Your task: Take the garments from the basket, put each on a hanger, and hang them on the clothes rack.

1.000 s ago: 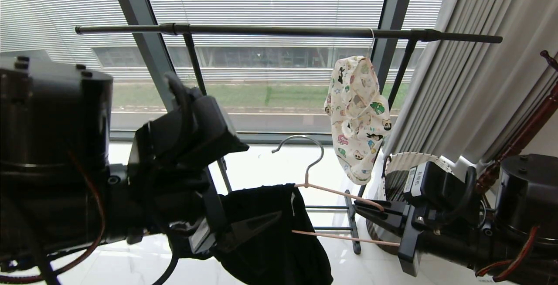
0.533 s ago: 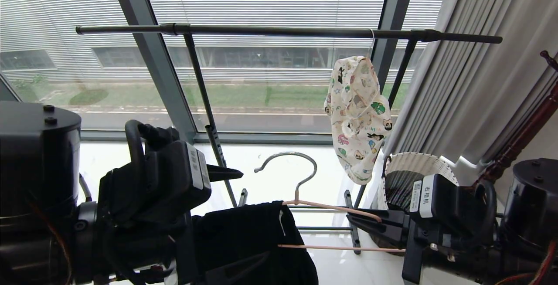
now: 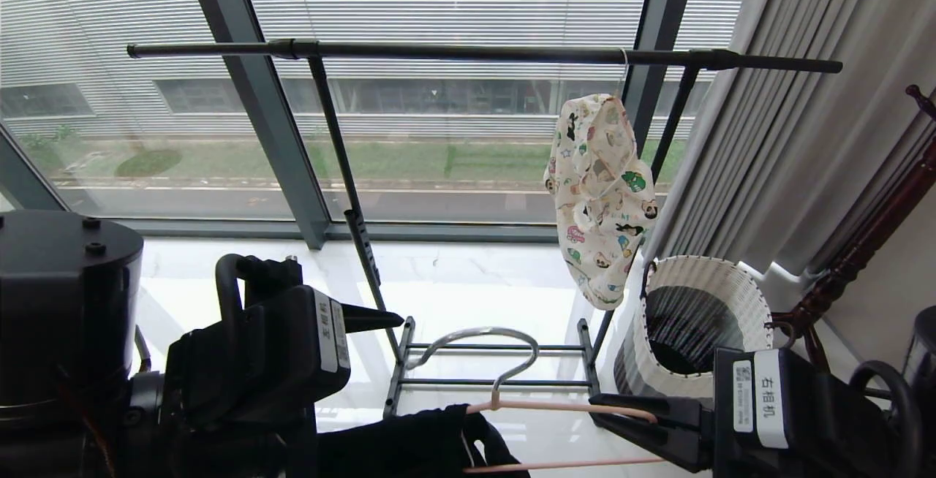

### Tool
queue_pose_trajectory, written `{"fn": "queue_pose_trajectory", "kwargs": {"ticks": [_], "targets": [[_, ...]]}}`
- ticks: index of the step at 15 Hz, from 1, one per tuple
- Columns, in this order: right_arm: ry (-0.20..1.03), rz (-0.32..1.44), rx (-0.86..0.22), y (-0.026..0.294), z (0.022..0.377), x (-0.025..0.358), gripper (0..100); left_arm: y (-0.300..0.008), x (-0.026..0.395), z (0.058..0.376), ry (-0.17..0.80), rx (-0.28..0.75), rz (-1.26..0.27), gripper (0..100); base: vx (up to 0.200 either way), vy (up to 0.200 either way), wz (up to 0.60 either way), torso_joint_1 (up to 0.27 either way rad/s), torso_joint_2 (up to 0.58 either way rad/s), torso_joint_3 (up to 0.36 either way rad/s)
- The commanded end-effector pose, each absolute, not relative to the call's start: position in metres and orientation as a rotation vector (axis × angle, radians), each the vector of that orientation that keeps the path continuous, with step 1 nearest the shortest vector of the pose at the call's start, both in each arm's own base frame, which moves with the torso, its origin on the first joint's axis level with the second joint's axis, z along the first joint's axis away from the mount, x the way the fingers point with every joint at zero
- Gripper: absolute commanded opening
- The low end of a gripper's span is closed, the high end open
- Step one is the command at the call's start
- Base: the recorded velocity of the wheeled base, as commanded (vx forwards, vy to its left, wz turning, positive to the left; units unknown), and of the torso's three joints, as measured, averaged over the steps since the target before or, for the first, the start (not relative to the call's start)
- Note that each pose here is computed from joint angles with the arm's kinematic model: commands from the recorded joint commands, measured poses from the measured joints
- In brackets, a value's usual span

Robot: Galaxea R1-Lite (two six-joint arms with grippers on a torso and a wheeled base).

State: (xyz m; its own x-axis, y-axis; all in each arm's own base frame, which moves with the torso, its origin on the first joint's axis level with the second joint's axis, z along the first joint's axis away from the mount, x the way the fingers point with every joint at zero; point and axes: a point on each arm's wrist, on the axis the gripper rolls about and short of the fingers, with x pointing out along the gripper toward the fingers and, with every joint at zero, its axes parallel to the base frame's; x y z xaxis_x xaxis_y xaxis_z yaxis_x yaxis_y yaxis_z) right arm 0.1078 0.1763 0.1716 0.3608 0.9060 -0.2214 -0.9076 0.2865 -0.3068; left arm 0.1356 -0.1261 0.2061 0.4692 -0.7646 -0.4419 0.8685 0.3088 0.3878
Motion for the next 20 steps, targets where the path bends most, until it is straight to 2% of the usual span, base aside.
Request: {"fn": "queue_pose_trajectory", "kwargs": {"ticks": [1, 5, 6, 15, 16, 20], "targets": [[-0.007, 1.238, -0.420, 0.178, 0.172, 0.103, 0, -0.130, 0.138, 0.201, 0.212, 0.639, -1.100, 100, 0.000, 0.000, 0.00, 0.000, 0.00, 0.000], [-0.017, 1.236, -0.423, 0.179, 0.174, 0.103, 0, -0.135, 0.136, 0.200, 0.214, 0.643, -1.128, 100, 0.000, 0.000, 0.00, 0.000, 0.00, 0.000], [-0.017, 1.236, -0.423, 0.179, 0.174, 0.103, 0, -0.135, 0.135, 0.200, 0.213, 0.644, -1.131, 0, 0.000, 0.000, 0.00, 0.000, 0.00, 0.000], [-0.013, 1.233, -0.425, 0.179, 0.173, 0.103, 0, -0.142, 0.128, 0.198, 0.228, 0.587, -1.216, 0, 0.000, 0.000, 0.00, 0.000, 0.00, 0.000], [-0.011, 1.226, -0.427, 0.178, 0.172, 0.103, 100, -0.142, 0.128, 0.198, 0.238, 0.578, -1.213, 0, 0.000, 0.000, 0.00, 0.000, 0.00, 0.000], [0.014, 1.116, -0.436, 0.173, 0.171, 0.114, 100, -0.141, 0.129, 0.189, 0.285, 0.600, -1.158, 0, 0.000, 0.000, 0.00, 0.000, 0.00, 0.000]]}}
